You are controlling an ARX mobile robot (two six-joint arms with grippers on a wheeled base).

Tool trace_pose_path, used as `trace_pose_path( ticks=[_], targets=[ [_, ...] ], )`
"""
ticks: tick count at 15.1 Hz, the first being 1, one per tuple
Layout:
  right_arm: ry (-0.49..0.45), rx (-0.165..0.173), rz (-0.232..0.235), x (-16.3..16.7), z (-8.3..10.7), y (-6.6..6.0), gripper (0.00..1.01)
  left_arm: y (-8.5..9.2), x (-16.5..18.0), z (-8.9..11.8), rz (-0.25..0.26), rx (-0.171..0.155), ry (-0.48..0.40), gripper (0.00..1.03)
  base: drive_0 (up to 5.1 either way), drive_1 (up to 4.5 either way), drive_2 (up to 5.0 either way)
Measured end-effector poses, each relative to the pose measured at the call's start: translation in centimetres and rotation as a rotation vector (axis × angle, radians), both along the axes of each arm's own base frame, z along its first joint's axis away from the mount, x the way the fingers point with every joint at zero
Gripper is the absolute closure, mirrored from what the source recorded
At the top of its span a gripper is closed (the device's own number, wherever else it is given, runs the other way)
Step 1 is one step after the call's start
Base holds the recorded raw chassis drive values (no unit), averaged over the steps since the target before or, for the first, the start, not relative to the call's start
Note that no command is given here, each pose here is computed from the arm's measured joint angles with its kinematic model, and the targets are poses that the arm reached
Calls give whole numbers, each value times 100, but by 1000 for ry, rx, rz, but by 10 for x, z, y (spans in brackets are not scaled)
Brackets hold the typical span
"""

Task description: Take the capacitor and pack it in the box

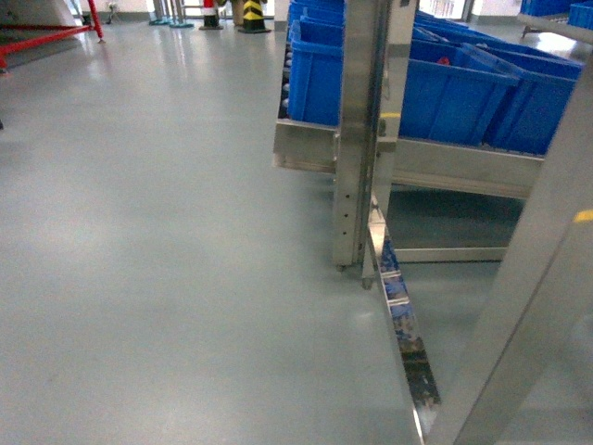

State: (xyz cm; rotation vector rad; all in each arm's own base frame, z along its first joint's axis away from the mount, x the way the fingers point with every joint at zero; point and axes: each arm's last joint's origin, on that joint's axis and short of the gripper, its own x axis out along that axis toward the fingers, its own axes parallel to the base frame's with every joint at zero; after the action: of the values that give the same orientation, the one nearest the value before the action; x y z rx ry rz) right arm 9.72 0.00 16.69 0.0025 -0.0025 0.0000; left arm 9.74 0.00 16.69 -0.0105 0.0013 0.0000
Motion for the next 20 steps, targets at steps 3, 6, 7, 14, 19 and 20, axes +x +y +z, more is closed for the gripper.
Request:
trace_pose_path(
  ticks=[3,6,7,14,19,20],
  targets=[
    [-3,0,0,0,0,0,3,0,0,0,2,0,0,60,-505,241,241],
    [0,0,0,0,0,0,3,0,0,0,0,0,-2,60,-494,251,251],
    [-1,0,0,0,0,0,3,0,0,0,0,0,0,60,-489,257,257],
    [-2,0,0,0,0,0,3,0,0,0,0,0,0,60,-501,244,244],
    [2,0,0,0,0,0,3,0,0,0,2,0,0,60,-501,244,244],
    [-3,0,0,0,0,0,3,0,0,0,0,0,2,60,-503,242,242]
  ],
)
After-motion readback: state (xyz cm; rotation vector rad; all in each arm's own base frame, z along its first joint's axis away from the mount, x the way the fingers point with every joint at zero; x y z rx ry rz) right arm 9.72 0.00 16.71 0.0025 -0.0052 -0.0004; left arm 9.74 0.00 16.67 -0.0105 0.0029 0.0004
